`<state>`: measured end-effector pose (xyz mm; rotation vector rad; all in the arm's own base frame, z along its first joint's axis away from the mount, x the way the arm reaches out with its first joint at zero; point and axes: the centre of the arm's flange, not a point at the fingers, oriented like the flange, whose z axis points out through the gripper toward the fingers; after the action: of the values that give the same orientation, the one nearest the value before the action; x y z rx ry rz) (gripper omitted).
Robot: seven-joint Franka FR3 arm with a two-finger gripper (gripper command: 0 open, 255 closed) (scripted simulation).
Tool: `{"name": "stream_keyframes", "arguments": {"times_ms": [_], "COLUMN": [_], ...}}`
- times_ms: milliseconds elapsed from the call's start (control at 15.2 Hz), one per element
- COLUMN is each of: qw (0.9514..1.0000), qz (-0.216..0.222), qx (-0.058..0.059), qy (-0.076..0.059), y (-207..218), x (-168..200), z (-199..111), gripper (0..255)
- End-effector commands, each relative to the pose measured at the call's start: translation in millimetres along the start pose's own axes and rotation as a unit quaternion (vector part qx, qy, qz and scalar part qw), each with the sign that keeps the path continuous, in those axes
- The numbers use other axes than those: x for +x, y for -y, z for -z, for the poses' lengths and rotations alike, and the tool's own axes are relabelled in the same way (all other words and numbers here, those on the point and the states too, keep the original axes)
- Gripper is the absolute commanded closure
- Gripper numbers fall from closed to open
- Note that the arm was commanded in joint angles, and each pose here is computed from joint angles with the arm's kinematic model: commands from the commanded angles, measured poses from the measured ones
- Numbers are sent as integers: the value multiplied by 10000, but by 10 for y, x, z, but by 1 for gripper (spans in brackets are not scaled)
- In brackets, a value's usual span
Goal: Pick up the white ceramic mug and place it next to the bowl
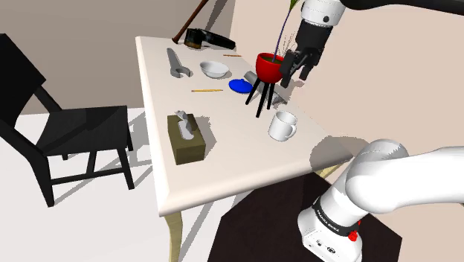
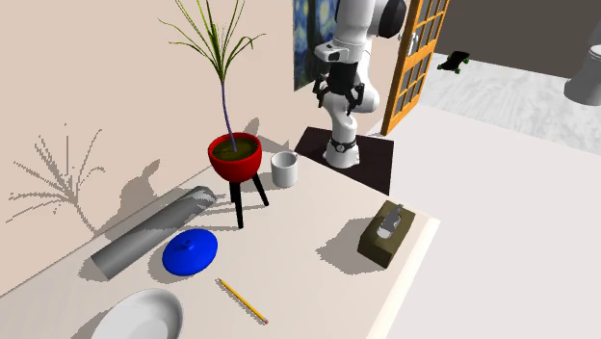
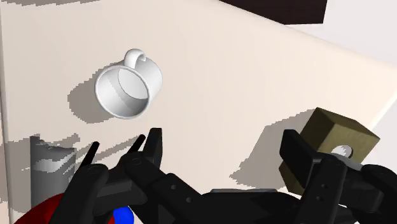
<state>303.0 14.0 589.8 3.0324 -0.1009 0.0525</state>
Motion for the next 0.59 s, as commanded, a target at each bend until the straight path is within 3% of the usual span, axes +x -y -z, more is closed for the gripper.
{"name": "stream_keyframes", "arguments": {"times_ms": [0,528], "qw": [10000,9997], "qz": [0,-104], "qx": [0,214], "qy": [0,-29], "y": [0,-518], "x": [0,193], "z": [0,-934], "gripper": [0,0]}}
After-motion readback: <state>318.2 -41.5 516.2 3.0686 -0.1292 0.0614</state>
